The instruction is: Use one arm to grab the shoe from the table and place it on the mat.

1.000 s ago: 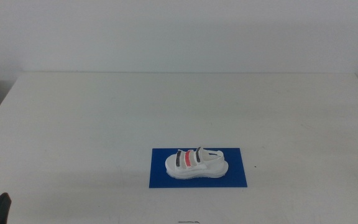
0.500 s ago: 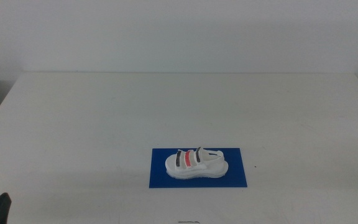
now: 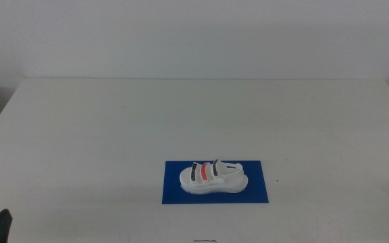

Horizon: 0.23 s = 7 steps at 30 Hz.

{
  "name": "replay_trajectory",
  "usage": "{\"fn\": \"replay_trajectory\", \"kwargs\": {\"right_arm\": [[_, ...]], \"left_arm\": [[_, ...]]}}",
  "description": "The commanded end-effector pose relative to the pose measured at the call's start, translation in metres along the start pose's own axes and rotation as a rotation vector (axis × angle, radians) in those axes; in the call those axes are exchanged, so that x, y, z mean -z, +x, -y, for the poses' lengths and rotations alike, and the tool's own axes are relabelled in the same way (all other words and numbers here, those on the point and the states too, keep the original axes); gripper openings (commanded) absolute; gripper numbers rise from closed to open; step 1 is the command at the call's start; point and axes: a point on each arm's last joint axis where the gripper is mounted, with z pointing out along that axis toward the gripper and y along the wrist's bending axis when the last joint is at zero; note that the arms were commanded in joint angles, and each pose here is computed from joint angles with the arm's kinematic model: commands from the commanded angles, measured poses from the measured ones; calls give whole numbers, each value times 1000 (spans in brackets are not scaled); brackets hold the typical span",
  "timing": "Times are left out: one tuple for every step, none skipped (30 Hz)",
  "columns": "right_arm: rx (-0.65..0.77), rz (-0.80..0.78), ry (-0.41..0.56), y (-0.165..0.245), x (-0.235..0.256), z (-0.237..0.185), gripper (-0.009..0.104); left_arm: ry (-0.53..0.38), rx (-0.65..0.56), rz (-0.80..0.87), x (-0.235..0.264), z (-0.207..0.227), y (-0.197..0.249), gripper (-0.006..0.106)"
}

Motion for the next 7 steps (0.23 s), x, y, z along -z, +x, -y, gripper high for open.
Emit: {"fn": "replay_trajectory", "kwargs": {"right_arm": [[21,110,16,-13,3,1,86],[21,118,16,-12,3,1,86],[21,122,17,-10,4,1,86],[21,121,16,-9,4,1,86],[21,107,16,-8,3,1,86],[21,108,15,-8,3,1,86],[21,110,13,-8,3,1,86]], "left_arm": [[-1,23,106,2,0,-10,94],[-1,23,106,2,0,-10,94],[-1,23,106,2,0,-10,94],[-1,23,106,2,0,-10,94],[-1,23,106,2,0,-10,94],[-1,23,106,2,0,-10,94],[-1,23,106,2,0,-10,94]]}}
